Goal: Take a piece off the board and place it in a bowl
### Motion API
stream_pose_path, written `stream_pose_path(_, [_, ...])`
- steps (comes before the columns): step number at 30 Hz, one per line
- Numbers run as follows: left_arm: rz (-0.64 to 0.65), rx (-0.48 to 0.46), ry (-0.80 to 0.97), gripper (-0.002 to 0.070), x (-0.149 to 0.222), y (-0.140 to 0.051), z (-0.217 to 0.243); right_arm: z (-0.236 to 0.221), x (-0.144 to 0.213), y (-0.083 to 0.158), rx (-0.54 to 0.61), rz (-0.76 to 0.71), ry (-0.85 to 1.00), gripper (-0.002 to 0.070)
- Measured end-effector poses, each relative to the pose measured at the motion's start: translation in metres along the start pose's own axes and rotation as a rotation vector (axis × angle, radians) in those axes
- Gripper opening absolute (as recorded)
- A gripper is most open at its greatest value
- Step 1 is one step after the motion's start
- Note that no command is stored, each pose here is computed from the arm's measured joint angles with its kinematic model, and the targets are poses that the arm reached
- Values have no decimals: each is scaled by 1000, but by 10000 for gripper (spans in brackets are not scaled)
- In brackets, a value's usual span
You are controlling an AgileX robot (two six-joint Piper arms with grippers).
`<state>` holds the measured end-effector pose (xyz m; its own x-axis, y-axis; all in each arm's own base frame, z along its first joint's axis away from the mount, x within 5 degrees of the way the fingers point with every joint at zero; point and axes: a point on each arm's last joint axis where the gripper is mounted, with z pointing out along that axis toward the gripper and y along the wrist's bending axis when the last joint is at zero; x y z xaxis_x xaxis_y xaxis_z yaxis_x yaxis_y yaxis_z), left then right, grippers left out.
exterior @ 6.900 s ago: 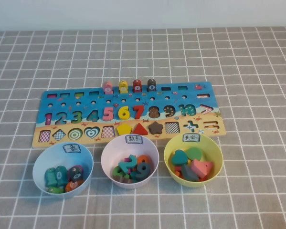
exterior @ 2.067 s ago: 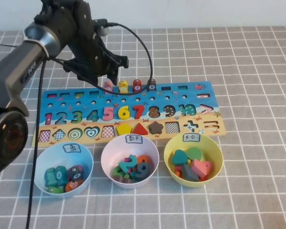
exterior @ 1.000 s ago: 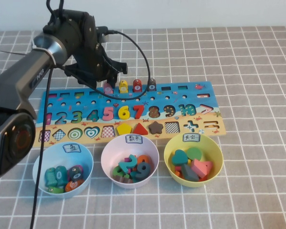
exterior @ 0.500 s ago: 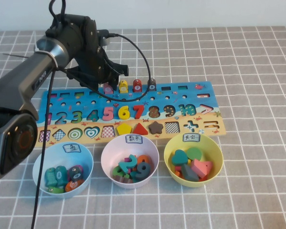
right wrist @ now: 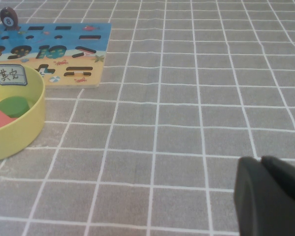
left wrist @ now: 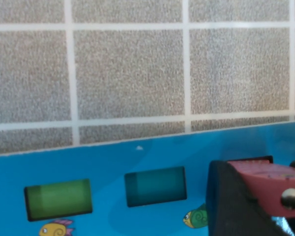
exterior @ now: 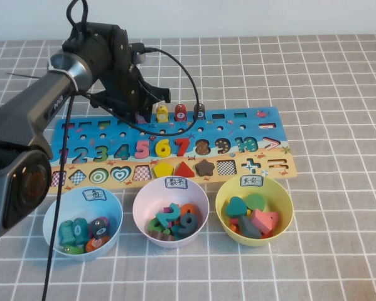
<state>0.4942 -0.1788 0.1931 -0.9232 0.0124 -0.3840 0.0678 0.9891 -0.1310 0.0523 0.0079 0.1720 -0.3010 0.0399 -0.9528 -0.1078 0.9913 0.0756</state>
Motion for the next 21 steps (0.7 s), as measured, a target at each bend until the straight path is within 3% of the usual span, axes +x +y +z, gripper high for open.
stream_pose_path(13, [4,1,-4,198,-1,0,-2,0,0,0,0,0,0,-17])
stream_pose_path(21, [23,12,-39,193,-6,-2,-31,0,0,0,0,0,0,-17])
